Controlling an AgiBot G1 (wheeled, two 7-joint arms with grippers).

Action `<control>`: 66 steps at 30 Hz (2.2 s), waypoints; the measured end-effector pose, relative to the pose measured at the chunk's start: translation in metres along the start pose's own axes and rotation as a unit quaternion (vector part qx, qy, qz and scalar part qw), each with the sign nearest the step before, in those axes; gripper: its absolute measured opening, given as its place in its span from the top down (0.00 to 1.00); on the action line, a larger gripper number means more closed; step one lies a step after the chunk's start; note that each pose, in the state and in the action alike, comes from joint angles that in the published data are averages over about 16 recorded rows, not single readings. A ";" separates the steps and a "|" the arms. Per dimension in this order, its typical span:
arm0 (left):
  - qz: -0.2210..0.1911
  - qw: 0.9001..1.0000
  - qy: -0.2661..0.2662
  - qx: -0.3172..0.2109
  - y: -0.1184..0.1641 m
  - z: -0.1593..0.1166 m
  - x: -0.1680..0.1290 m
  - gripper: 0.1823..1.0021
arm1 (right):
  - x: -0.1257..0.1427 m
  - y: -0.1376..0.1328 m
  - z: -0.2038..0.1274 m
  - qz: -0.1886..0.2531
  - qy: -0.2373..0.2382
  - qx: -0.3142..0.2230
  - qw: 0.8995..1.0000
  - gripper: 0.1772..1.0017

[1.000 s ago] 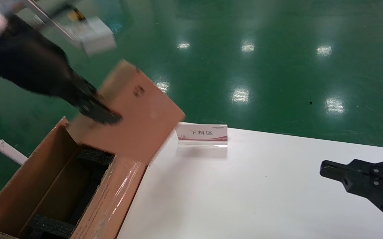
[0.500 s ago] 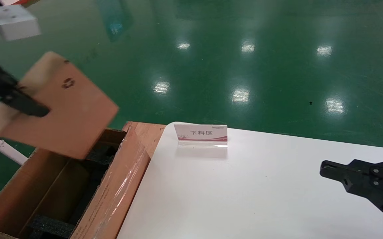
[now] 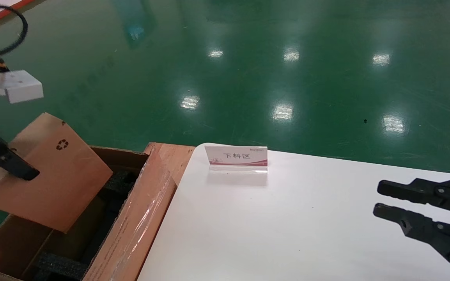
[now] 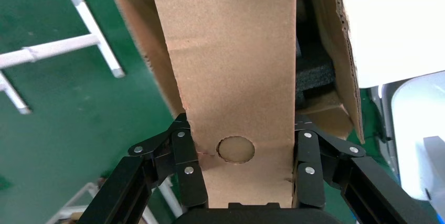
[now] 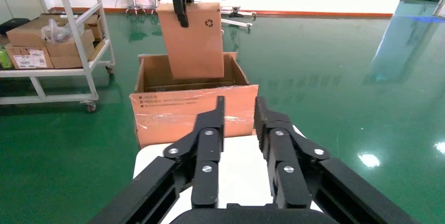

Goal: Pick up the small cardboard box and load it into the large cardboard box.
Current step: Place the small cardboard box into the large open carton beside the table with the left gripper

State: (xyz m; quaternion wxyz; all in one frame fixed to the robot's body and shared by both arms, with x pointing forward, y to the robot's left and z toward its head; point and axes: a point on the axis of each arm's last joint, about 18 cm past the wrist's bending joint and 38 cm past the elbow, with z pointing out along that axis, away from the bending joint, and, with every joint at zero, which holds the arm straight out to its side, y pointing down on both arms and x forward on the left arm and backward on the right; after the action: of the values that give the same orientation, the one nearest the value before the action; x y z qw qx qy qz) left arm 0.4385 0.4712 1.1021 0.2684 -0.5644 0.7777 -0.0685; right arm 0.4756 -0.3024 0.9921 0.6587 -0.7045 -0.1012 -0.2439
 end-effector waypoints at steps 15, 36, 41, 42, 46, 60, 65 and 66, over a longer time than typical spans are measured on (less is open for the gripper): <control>-0.041 0.998 0.021 -0.034 0.014 0.071 -0.019 0.74 | 0.000 0.000 0.000 0.000 0.000 0.000 1.000 0.54; -0.071 0.996 0.006 -0.054 0.017 0.128 -0.036 0.74 | 0.000 0.000 0.000 0.000 0.000 0.000 1.000 0.06; -0.075 0.996 -0.005 -0.056 0.016 0.135 -0.041 0.74 | 0.000 0.000 0.000 0.000 0.000 0.000 1.000 0.02; -0.075 0.996 -0.007 -0.057 0.016 0.136 -0.042 0.74 | 0.000 0.000 0.000 0.000 0.000 0.000 1.000 0.02; -0.077 0.995 -0.014 -0.057 0.015 0.140 -0.046 0.74 | 0.000 0.000 0.000 0.000 0.000 0.000 1.000 0.01; -0.082 0.994 -0.032 -0.058 0.013 0.149 -0.056 0.74 | 0.000 0.000 0.000 0.000 0.000 0.000 1.000 0.00; -0.082 0.994 -0.041 -0.059 0.011 0.151 -0.059 0.74 | 0.000 0.000 0.000 0.000 0.000 0.000 1.000 0.00; -0.081 0.994 -0.042 -0.059 0.011 0.152 -0.059 0.74 | 0.000 0.000 0.000 0.000 0.000 0.000 1.000 0.00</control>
State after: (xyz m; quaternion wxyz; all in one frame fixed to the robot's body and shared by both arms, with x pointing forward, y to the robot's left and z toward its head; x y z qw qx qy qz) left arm 0.5174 0.5592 0.9891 0.2610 -0.6430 0.7197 -0.0203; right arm 0.4756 -0.3024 0.9921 0.6587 -0.7045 -0.1012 -0.2439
